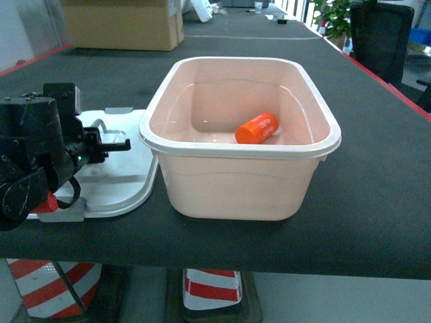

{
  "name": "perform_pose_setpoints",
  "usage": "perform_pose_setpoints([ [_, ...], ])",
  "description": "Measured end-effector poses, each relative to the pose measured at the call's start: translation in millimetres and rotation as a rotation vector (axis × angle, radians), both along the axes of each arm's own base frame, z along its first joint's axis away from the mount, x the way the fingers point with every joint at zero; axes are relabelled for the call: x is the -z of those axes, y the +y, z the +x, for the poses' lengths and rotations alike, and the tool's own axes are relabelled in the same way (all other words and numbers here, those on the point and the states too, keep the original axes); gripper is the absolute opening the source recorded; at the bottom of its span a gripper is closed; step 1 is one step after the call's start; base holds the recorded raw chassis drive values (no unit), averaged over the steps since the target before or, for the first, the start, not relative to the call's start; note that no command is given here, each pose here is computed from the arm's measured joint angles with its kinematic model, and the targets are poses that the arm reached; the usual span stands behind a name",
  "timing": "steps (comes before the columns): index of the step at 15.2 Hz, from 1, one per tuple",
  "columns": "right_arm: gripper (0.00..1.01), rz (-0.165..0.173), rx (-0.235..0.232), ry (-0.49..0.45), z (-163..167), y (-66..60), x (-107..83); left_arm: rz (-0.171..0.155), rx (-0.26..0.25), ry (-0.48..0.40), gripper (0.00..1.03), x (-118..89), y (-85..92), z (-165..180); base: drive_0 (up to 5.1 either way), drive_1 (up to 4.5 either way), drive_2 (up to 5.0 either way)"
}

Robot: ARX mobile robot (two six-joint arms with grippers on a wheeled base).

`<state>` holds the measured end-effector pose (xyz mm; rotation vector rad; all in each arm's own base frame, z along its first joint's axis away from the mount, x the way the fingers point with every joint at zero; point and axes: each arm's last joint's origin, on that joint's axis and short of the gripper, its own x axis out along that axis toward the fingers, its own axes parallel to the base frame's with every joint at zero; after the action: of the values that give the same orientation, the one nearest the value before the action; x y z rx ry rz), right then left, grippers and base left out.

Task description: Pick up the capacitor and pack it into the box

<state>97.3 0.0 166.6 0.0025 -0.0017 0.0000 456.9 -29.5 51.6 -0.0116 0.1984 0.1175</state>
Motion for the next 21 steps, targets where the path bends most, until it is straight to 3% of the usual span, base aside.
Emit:
perform_pose_setpoints([
  [2,0.98,0.000,0.000,0.000,0,0.0,0.0,-0.002,-0.018,0.006,0.02,-1,0.8,-4,0.0,0.00,0.0],
  [4,0.98,0.000,0.000,0.000,0,0.0,0.0,0.000,-0.028,0.024,0.02,-18,-1.8,-15,0.0,0.00,0.0],
  [5,0.98,0.000,0.000,0.000,0,0.0,0.0,-0.001,-0.051,0.014,0.02,-40,-3.0,-20,0.0,0.00,0.0],
  [9,0.98,0.000,0.000,0.000,0,0.0,0.0,-0.042,-0.047,-0.195,0.02,-180,-22.2,-44,0.0,0.00,0.0],
  [11,0.98,0.000,0.000,0.000,0,0.0,0.0,-0.059,-0.033,-0.232,0.02,-220,-43.8,-54,0.0,0.00,0.0],
  [13,0.98,0.000,0.000,0.000,0,0.0,0.0,-0.099,-0.004,-0.198,0.02,-229,-79.4,-60,0.0,0.00,0.0],
  [14,0.98,0.000,0.000,0.000,0,0.0,0.0,-0.109,0.034,-0.198,0.02,-226,-107.5,-61,0.0,0.00,0.0],
  [16,0.98,0.000,0.000,0.000,0,0.0,0.0,-0.111,0.105,-0.166,0.02,-214,-163.5,-52,0.0,0.00,0.0],
  [18,0.98,0.000,0.000,0.000,0,0.0,0.0,-0.104,0.143,-0.108,0.02,-193,-204.1,-43,0.0,0.00,0.0],
  [21,0.98,0.000,0.000,0.000,0,0.0,0.0,-0.086,0.123,-0.040,0.02,-175,-225.2,-31,0.0,0.00,0.0],
])
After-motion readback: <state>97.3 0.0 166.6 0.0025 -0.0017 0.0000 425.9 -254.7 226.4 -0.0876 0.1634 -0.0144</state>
